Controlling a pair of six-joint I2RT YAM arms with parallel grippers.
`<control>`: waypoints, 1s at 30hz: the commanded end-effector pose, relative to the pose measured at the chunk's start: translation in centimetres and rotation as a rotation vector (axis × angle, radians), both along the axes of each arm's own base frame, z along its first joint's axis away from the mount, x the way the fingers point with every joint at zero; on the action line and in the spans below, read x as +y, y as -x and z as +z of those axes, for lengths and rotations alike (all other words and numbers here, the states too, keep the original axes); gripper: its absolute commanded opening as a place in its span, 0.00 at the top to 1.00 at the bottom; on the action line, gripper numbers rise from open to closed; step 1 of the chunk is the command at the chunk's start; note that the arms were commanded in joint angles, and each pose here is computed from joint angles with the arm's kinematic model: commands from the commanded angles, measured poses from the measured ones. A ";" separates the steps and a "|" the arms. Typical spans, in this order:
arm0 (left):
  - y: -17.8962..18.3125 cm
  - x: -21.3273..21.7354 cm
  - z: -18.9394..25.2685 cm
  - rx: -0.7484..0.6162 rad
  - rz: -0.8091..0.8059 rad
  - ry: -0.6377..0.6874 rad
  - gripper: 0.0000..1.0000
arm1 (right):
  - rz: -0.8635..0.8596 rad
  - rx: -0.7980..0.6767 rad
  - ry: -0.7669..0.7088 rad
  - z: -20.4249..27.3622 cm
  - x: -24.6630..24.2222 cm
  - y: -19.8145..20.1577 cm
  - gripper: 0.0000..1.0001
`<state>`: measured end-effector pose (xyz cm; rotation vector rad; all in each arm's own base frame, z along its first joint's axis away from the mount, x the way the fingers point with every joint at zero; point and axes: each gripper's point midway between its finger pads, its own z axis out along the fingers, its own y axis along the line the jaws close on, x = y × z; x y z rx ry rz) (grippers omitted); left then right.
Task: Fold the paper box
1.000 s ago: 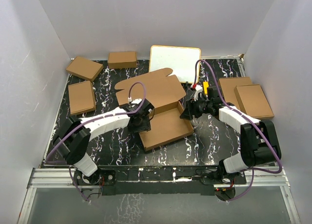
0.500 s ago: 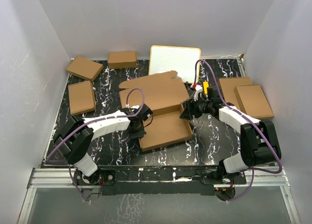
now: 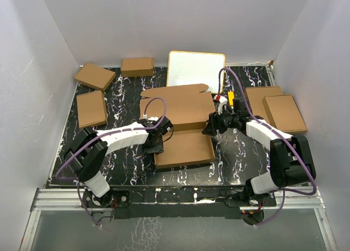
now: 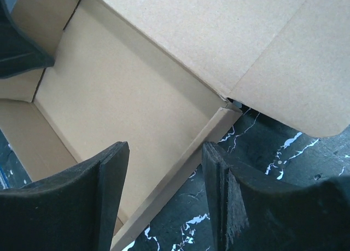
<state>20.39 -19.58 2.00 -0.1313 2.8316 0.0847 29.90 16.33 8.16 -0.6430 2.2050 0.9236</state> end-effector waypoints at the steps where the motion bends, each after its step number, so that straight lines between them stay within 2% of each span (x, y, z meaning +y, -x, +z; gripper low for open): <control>1: -1.1 0.9 2.7 -0.088 -0.004 -0.027 0.53 | 0.078 -0.128 -0.059 3.3 0.3 -0.5 0.38; 8: -2.1 0.4 6.0 -0.224 -0.023 0.080 0.35 | 0.164 -0.161 -0.113 4.7 -0.2 0.4 0.37; 15: -2.7 -1.5 9.8 -0.424 -0.152 0.319 0.12 | 0.196 -0.206 -0.127 5.7 -1.5 0.7 0.37; 21: -3.5 -2.5 13.4 -0.600 -0.179 0.493 0.03 | 0.108 -0.238 -0.063 5.8 -3.9 -0.8 0.37; 25: -3.6 -3.0 16.9 -0.725 -0.236 0.592 0.03 | 0.020 -0.287 0.049 6.5 -5.9 -3.0 0.37; 30: -2.9 -2.8 18.7 -0.795 -0.291 0.631 0.03 | -0.114 -0.363 0.208 8.0 -9.0 -6.8 0.29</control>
